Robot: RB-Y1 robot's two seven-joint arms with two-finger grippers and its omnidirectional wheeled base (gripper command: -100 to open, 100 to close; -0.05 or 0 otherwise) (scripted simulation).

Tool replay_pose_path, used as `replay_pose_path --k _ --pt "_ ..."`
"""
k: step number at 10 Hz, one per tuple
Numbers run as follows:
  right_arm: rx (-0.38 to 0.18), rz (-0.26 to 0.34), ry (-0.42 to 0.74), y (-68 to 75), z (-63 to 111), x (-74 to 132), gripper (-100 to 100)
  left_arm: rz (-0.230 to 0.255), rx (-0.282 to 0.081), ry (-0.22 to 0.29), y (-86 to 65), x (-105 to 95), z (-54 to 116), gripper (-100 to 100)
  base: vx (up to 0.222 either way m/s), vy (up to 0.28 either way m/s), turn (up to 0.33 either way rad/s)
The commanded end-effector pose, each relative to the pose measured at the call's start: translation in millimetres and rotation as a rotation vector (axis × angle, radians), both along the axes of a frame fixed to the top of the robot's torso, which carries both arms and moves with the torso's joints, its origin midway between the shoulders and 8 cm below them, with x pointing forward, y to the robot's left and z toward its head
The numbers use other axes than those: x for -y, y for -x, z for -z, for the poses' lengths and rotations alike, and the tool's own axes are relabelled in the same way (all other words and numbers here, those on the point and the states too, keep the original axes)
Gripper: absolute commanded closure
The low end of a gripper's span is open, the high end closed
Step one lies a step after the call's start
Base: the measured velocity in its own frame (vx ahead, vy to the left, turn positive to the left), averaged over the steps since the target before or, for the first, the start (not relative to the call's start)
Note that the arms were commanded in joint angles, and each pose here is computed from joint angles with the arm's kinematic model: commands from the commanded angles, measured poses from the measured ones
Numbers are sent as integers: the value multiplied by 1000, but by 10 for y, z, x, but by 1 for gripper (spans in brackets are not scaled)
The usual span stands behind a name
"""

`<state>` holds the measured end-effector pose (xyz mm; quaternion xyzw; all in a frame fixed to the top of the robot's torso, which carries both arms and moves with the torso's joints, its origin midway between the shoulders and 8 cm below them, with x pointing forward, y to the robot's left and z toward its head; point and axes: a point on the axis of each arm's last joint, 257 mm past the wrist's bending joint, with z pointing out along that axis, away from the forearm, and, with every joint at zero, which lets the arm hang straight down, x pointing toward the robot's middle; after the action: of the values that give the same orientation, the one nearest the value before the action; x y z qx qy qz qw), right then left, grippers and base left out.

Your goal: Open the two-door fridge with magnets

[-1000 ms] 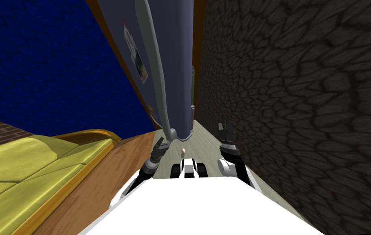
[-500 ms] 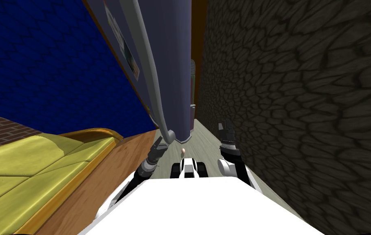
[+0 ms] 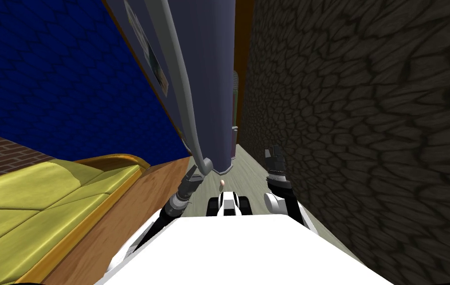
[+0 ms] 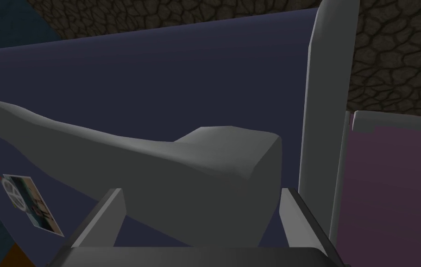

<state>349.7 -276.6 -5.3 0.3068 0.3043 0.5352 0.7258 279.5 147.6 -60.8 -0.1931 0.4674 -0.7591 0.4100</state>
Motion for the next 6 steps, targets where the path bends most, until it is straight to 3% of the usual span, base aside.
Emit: replay_pose_path --k 1,6 --pt "0 0 0 0 0 0 0 -2 -7 -3 -4 2 22 0 0 0 0" --pt "0 0 0 0 0 0 0 -8 -19 -9 -21 -15 69 0 0 0 0"
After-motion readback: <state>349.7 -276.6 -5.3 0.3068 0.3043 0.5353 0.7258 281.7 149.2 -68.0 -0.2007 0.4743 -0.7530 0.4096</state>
